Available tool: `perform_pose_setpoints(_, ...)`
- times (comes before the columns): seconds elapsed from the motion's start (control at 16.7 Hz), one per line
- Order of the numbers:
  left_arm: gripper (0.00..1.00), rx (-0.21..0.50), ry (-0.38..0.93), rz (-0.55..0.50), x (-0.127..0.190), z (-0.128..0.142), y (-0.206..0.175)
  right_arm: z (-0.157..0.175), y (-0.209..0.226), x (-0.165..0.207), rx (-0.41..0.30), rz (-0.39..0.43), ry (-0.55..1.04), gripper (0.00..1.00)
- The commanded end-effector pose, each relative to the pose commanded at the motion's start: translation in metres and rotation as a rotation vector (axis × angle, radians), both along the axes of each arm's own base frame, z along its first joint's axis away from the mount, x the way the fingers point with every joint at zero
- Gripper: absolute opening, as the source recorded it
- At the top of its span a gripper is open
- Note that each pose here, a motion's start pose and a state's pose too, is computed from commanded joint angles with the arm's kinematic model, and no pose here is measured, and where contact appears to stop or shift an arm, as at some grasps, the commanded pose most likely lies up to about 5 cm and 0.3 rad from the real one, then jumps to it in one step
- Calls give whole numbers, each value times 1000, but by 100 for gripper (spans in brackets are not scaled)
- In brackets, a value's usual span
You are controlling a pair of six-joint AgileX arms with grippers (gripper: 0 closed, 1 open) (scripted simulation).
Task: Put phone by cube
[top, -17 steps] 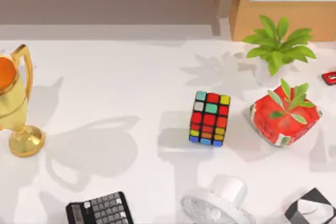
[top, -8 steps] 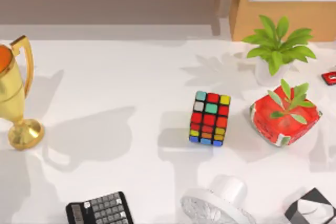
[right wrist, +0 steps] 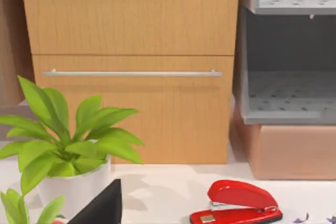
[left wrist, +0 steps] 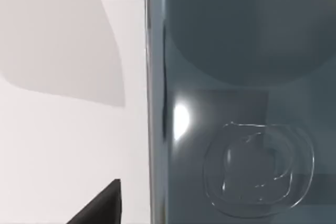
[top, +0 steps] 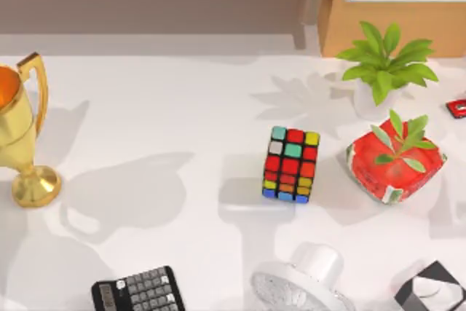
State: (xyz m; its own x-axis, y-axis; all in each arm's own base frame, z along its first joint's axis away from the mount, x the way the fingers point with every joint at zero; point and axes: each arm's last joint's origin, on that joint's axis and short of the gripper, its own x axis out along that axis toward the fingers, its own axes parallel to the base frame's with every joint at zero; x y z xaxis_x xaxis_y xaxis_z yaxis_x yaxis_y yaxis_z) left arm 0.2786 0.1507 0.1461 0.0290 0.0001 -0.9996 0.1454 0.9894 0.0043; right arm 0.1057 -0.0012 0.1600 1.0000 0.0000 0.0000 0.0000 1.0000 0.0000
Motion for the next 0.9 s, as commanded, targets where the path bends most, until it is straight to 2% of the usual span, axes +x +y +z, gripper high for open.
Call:
perform_pose_setpoints(0.24,100,2,-1,-2,0,-1,-1,0,0,0,0,0,0,100)
perform_pose_setpoints(0.6,100,1,-2,0,1,-37,0,0,0,0,0,0,0,100)
perform_pose_setpoints(0.84,100,0,0,0,1,-40,0,0,0,0,0,0,0,100)
perform_pose_setpoints(0.9,92,0,0,0,1,-40,0,0,0,0,0,0,0,100)
